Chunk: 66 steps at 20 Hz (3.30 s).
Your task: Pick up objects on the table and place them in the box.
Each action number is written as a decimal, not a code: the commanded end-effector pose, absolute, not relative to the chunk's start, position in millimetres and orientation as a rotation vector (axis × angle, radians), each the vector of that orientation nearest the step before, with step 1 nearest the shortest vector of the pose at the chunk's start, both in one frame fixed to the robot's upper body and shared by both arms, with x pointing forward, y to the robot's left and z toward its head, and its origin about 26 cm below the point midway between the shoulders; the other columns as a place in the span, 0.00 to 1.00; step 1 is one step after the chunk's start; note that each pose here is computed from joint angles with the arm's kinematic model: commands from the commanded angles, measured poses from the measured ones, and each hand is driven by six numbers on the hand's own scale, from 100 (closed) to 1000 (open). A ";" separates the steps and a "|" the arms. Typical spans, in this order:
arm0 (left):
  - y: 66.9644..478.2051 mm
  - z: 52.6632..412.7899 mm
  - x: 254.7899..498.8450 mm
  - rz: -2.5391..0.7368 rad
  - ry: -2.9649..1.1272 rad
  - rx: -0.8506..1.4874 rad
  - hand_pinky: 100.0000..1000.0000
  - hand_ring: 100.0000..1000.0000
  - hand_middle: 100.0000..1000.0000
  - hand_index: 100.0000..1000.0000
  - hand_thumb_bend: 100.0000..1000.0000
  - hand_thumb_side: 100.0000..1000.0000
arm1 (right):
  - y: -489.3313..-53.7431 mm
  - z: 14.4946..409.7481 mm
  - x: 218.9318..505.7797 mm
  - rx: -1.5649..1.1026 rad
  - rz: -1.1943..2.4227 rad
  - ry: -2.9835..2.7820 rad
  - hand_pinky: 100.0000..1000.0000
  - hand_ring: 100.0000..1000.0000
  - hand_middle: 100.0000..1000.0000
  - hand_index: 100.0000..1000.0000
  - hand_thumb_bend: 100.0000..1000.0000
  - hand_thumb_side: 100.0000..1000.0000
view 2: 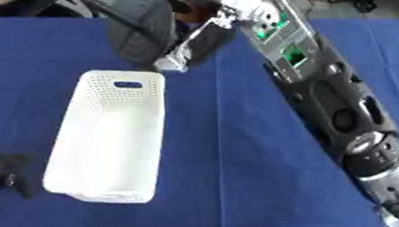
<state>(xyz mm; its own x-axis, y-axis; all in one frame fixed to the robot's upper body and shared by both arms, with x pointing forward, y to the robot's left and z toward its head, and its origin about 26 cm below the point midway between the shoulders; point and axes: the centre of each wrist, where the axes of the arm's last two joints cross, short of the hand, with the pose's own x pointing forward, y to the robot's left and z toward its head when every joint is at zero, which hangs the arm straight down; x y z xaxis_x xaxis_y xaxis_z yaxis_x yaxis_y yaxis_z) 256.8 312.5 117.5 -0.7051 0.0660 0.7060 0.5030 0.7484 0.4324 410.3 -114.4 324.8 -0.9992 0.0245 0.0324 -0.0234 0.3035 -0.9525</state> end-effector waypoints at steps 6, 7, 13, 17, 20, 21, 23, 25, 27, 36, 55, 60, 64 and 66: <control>309.6 122.3 256.3 -1.092 -2.358 -0.430 0.50 0.83 0.71 0.83 0.00 0.54 | -91.3 328.9 404.4 -0.035 2.533 -2.409 0.00 0.00 0.00 0.21 0.00 0.14; 309.6 122.3 256.2 -1.092 -2.358 -0.430 0.50 0.83 0.71 0.83 0.00 0.54 | -90.7 328.2 404.6 -0.034 2.533 -2.407 0.00 0.00 0.00 0.21 0.00 0.14; 309.1 122.2 256.4 -1.092 -2.358 -0.432 0.50 0.83 0.71 0.83 0.00 0.54 | -86.7 325.5 404.7 -0.017 2.523 -2.416 0.00 0.00 0.00 0.21 0.00 0.14; 308.6 122.0 256.4 -1.092 -2.357 -0.435 0.50 0.83 0.71 0.83 0.00 0.54 | -76.4 322.2 403.1 0.018 2.528 -2.424 0.00 0.00 0.00 0.21 0.00 0.14; 307.7 121.9 256.6 -1.092 -2.356 -0.440 0.50 0.83 0.71 0.83 0.00 0.54 | -62.5 318.5 400.7 0.053 2.543 -2.425 0.00 0.00 0.00 0.21 0.00 0.14; 307.5 122.0 256.7 -1.092 -2.356 -0.442 0.50 0.83 0.71 0.83 0.00 0.54 | -58.5 316.9 400.1 0.063 2.549 -2.421 0.00 0.00 0.00 0.21 0.00 0.14; 307.4 121.9 256.7 -1.092 -2.357 -0.443 0.50 0.83 0.71 0.83 0.00 0.53 | -54.4 312.9 400.5 0.073 2.555 -2.408 0.00 0.00 0.00 0.20 0.00 0.13; 307.3 122.0 256.8 -1.092 -2.358 -0.443 0.50 0.83 0.71 0.83 0.00 0.54 | -53.2 309.0 402.0 0.075 2.561 -2.388 0.00 0.00 0.00 0.20 0.00 0.13; 307.1 122.1 256.9 -1.092 -2.358 -0.444 0.50 0.83 0.71 0.83 0.00 0.54 | -53.4 305.9 403.7 0.072 2.565 -2.369 0.00 0.00 0.00 0.20 0.00 0.13; 306.5 122.8 257.5 -1.093 -2.360 -0.446 0.50 0.83 0.71 0.83 0.00 0.54 | -57.1 294.3 411.3 0.057 2.571 -2.298 0.00 0.00 0.00 0.20 0.00 0.12; 305.9 122.9 257.8 -1.089 -2.368 -0.448 0.50 0.83 0.71 0.83 0.00 0.54 | -56.6 253.2 427.8 0.045 2.608 -2.079 0.00 0.00 0.01 0.23 0.10 0.18; 306.0 123.0 257.9 -1.089 -2.368 -0.448 0.49 0.83 0.71 0.83 0.00 0.54 | -53.8 251.4 425.1 0.015 2.656 -2.037 0.57 0.66 0.68 0.76 0.61 0.46; 305.9 123.0 257.9 -1.089 -2.367 -0.447 0.49 0.83 0.71 0.83 0.00 0.54 | -53.7 248.5 425.8 -0.009 2.677 -2.001 0.85 0.87 0.90 0.92 0.72 0.51; 306.0 123.0 257.9 -1.089 -2.367 -0.447 0.49 0.83 0.71 0.83 0.00 0.54 | -54.5 247.9 426.3 -0.014 2.678 -1.994 0.91 0.92 0.95 0.95 0.75 0.55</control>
